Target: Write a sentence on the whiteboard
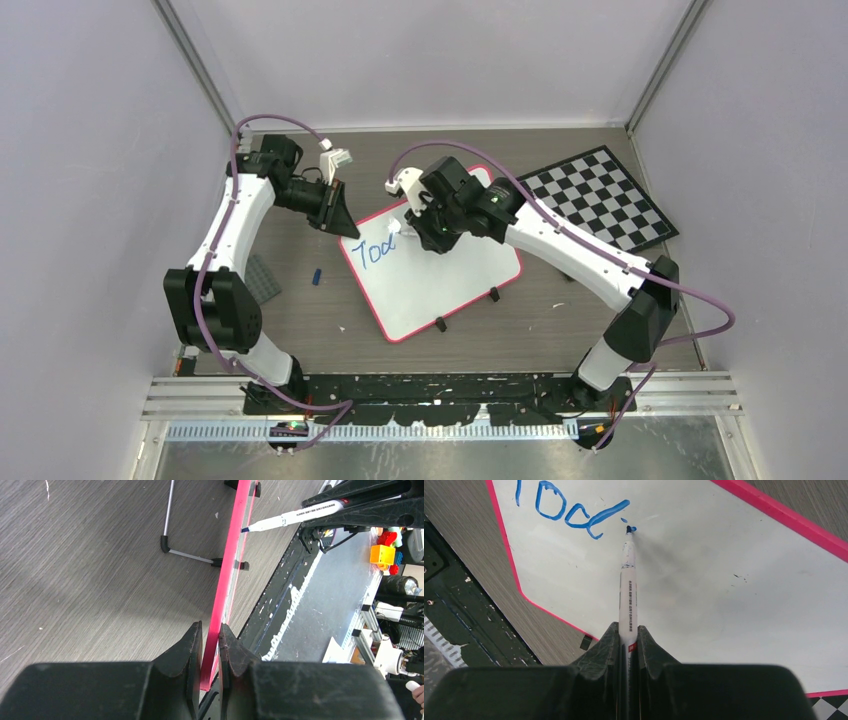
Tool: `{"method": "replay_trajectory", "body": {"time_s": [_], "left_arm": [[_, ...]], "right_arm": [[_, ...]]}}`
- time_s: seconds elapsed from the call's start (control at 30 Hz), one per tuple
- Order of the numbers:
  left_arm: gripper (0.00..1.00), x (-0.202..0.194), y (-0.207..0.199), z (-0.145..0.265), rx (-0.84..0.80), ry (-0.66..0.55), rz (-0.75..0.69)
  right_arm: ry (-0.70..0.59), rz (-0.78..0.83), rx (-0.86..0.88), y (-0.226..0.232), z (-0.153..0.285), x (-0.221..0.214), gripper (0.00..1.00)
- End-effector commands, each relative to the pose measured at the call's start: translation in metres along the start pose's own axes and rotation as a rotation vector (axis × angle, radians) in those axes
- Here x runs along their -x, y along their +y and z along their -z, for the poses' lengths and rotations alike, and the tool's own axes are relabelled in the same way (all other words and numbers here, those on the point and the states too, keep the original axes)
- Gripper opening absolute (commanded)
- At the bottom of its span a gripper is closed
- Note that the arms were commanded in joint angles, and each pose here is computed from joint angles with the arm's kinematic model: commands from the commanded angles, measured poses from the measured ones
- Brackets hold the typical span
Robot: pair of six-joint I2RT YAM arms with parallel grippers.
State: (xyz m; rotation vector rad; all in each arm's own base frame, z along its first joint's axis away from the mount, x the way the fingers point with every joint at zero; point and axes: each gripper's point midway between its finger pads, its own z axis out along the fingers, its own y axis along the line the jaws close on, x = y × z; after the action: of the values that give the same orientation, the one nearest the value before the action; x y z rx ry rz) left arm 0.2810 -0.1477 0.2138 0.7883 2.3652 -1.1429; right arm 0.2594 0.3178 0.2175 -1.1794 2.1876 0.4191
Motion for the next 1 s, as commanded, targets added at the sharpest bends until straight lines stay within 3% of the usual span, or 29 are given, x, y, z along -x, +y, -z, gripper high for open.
{"method": "replay_trajectory", "body": {"time_s": [0.0, 0.97], "left_arm": [[0.00, -0.006, 0.013, -0.006, 0.068, 0.031, -0.028], [0.00, -0.006, 0.013, -0.006, 0.068, 0.036, -0.025]], "right_arm": [[-0.064, -0.005, -0.021, -0.003, 0.001, 0.023, 0.00], [0.004, 0.036, 0.009, 0.009, -0.001, -0.007, 0.00]]}}
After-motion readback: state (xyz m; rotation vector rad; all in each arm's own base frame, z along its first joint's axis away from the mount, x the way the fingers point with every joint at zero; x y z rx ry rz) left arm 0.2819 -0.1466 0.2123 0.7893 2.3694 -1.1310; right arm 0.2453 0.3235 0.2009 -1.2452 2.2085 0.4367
